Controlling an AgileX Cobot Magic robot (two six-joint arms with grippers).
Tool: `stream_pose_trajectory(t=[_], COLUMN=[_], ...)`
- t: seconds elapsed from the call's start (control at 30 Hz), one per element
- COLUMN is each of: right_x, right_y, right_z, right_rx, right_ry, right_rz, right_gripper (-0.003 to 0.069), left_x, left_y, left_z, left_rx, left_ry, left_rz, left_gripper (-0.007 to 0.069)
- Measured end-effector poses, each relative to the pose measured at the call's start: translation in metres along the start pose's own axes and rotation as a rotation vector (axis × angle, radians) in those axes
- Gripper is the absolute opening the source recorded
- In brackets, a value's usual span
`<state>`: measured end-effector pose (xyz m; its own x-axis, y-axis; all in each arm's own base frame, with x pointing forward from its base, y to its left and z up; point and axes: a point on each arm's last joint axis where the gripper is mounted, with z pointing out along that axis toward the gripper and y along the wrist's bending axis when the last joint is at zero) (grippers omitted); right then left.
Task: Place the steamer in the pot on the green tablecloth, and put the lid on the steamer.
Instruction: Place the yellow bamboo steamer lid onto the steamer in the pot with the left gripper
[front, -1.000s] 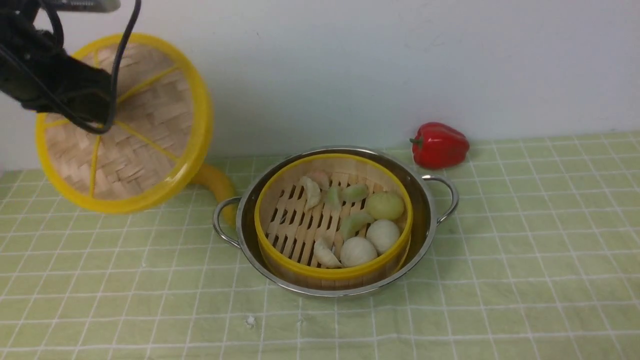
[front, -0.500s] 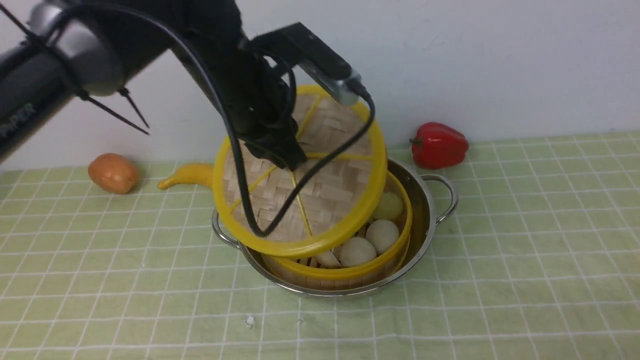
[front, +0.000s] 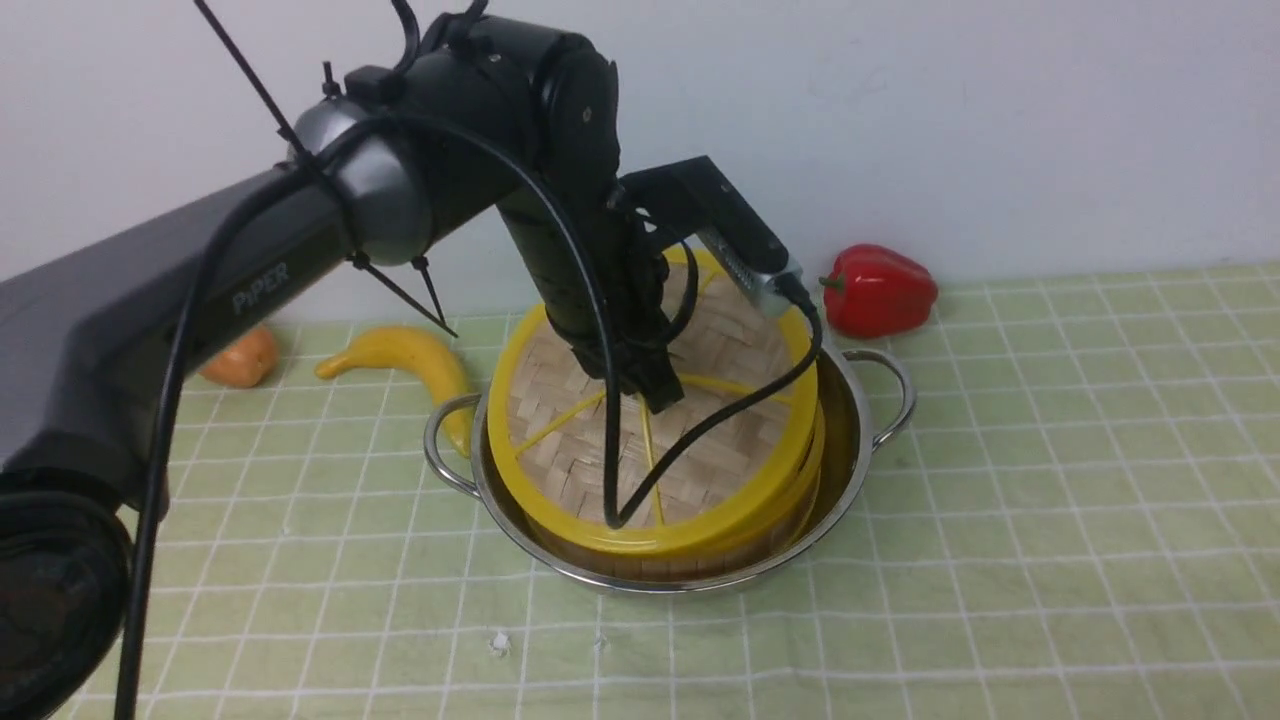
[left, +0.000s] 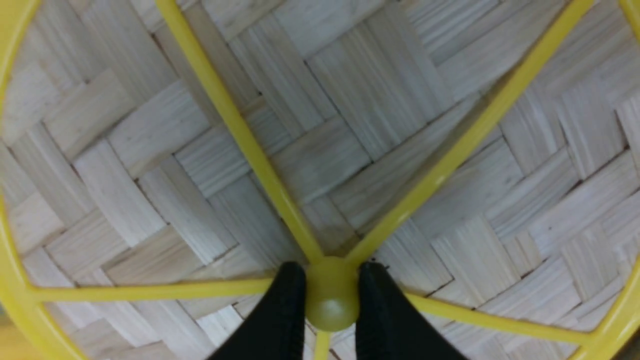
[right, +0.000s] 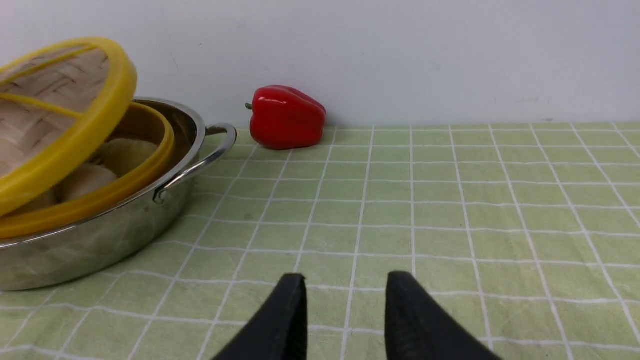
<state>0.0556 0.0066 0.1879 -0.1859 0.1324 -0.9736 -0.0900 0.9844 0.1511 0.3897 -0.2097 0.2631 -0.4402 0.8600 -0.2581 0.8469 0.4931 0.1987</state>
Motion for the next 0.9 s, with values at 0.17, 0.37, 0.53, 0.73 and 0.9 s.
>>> stream_pose_trajectory(t=[0.17,0.37,0.53,0.73,0.9], right_x=[0.000,0.000,0.000,0.000,0.000], right_y=[0.000,0.000,0.000,0.000,0.000], right_z=[0.000,0.000,0.000,0.000,0.000], right_rx=[0.000,0.000,0.000,0.000,0.000], right_ry=[0.000,0.000,0.000,0.000,0.000], right_rz=[0.000,0.002,0.022,0.025,0.025], right_gripper=[0.0242,0.0242,0.0242,0.0242,0.0242], left_x=[-0.001,-0.002,-0.004,-0.004,-0.006], left_y=[0.000,0.001,0.002,0.002,0.001], left_z=[0.000,0.001,0.001,0.009,0.022], left_rx=[-0.004,-0.015,-0.018,-0.015,0.005], left_ry=[-0.008,-0.025,-0.036,-0.031,-0.027], left_rz=[0.000,0.014,0.014,0.031,0.034], left_gripper=[0.0116,0.0116,0.0116,0.0116,0.0116])
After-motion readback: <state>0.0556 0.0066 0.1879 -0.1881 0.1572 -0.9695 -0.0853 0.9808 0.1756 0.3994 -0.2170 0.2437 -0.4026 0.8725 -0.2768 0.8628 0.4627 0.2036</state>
